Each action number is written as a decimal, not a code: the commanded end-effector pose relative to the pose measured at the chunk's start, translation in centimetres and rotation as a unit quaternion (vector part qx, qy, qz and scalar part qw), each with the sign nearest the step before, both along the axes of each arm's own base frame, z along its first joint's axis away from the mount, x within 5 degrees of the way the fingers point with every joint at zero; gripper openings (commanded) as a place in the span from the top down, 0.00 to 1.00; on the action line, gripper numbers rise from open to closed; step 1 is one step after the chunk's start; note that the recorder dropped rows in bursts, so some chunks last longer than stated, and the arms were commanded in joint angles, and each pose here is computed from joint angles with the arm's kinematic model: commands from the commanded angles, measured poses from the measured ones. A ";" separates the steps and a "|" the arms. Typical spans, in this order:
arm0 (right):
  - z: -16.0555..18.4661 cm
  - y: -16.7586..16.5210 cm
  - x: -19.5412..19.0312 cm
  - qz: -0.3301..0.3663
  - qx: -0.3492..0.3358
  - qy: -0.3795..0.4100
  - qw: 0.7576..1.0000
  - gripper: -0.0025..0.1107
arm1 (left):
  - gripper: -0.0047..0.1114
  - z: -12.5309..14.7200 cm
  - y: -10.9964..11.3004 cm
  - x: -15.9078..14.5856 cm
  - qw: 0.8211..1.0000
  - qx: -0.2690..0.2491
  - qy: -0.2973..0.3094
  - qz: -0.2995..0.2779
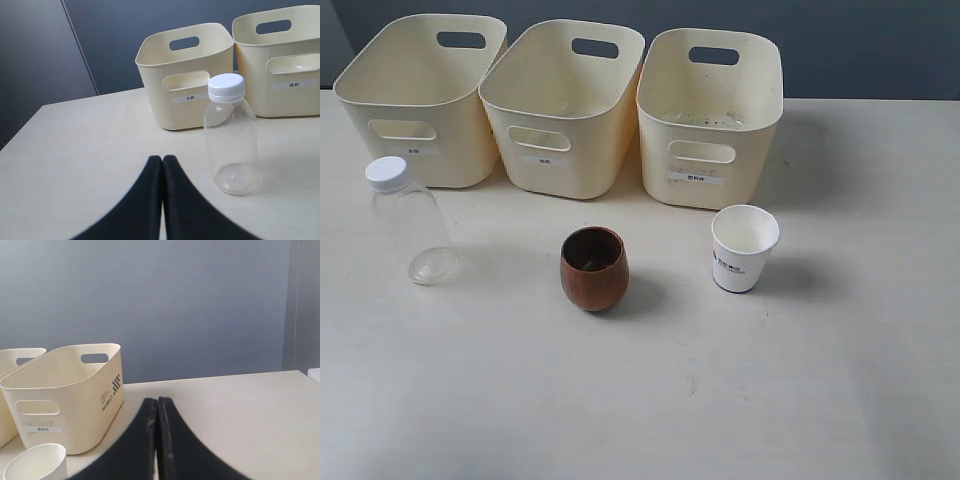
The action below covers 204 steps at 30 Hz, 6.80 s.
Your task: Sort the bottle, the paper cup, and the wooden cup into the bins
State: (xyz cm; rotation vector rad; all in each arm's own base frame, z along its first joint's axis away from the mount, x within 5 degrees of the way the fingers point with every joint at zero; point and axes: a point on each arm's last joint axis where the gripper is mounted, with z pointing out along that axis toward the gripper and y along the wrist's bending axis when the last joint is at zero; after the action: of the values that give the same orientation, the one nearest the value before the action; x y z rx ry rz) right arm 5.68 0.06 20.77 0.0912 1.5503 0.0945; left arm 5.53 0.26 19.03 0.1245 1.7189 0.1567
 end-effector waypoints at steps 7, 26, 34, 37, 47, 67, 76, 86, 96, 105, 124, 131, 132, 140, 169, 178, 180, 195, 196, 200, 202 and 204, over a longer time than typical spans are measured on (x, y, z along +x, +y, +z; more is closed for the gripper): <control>0.0 0.0 0.0 -0.004 0.001 -0.004 1.000 0.98 | 0.96 0.2 0.0 0.0 1.000 -0.004 -0.003 0.001; 0.0 0.0 0.0 -0.004 0.001 -0.004 1.000 0.98 | 0.96 0.2 0.0 0.0 1.000 -0.004 -0.003 0.001; 0.0 0.0 0.0 -0.004 0.001 -0.004 1.000 0.98 | 0.96 0.2 0.0 0.0 1.000 -0.004 -0.003 0.001; 0.0 0.0 0.0 -0.004 0.001 -0.004 1.000 0.98 | 0.96 0.2 0.0 0.0 1.000 -0.004 -0.003 0.001; 0.0 0.0 0.0 -0.004 0.001 -0.004 1.000 0.98 | 0.96 0.2 0.0 0.0 1.000 -0.004 -0.003 0.001; 0.5 -0.1 -0.1 -0.002 0.148 -0.031 0.988 0.98 | 0.96 0.2 0.0 0.0 1.000 -0.004 -0.003 0.001; 0.6 -0.2 -0.1 -0.001 0.214 -0.040 0.976 0.98 | 0.96 0.2 0.0 0.0 1.000 -0.004 -0.003 0.001; 1.2 -0.7 -0.2 -0.017 0.216 -0.079 0.973 0.98 | 0.96 0.2 0.0 0.0 1.000 -0.004 -0.003 0.001; 8.5 -0.6 -2.3 0.005 0.199 -0.191 0.961 0.98 | 0.96 0.2 -0.1 0.0 1.000 -0.004 -0.003 -0.005; 19.0 0.0 -2.2 0.021 0.100 -0.193 0.976 0.98 | 0.96 0.2 -0.1 0.0 1.000 -0.004 -0.003 -0.009; 28.2 5.0 10.5 0.244 -0.163 0.021 0.956 0.98 | 0.96 0.2 -0.1 0.0 1.000 -0.004 -0.003 -0.009; 26.2 7.5 15.3 0.310 -0.285 0.080 0.904 0.98 | 0.96 0.2 -0.1 0.0 1.000 -0.004 -0.003 -0.009; 25.6 7.9 16.0 0.316 -0.306 0.096 0.893 0.98 | 0.96 0.2 -0.1 0.0 1.000 -0.004 -0.003 -0.009; 19.5 11.7 20.3 0.400 -0.387 0.234 0.798 0.98 | 0.96 0.2 -0.1 0.0 1.000 -0.004 -0.003 -0.009; 2.3 18.4 25.4 0.424 -0.421 0.541 0.592 0.98 | 0.96 0.2 -0.1 0.0 1.000 -0.004 -0.003 -0.009; 1.4 18.7 26.0 0.409 -0.406 0.545 0.609 0.51 | 0.96 0.2 -0.1 0.0 1.000 -0.004 -0.003 -0.009; 1.4 18.8 26.1 0.409 -0.406 0.541 0.613 0.53 | 0.96 0.2 -0.1 0.0 1.000 -0.004 -0.003 -0.009; -2.3 19.3 27.0 0.410 -0.406 0.567 0.588 0.52 | 0.96 0.2 -0.1 0.0 1.000 -0.004 -0.003 -0.009; -2.7 19.3 27.1 0.410 -0.405 0.569 0.586 0.52 | 0.96 0.2 -0.1 0.0 1.000 -0.004 -0.003 -0.009; -3.7 19.4 27.3 0.411 -0.405 0.576 0.579 0.60 | 0.96 0.2 -0.1 0.0 1.000 -0.004 -0.003 -0.009; -3.7 19.3 27.3 0.406 -0.420 0.576 0.572 0.84 | 0.96 0.2 -0.1 0.0 1.000 -0.004 -0.003 -0.009; -3.4 19.1 27.3 0.403 -0.439 0.572 0.564 0.97 | 0.96 0.2 -0.1 0.0 1.000 -0.004 -0.003 -0.009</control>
State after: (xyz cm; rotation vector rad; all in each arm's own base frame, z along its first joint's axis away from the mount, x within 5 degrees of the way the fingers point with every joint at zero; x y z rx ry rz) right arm 32.96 19.28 16.90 -1.6705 2.6543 -0.0003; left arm 5.53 0.22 19.03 0.1302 1.7184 0.1518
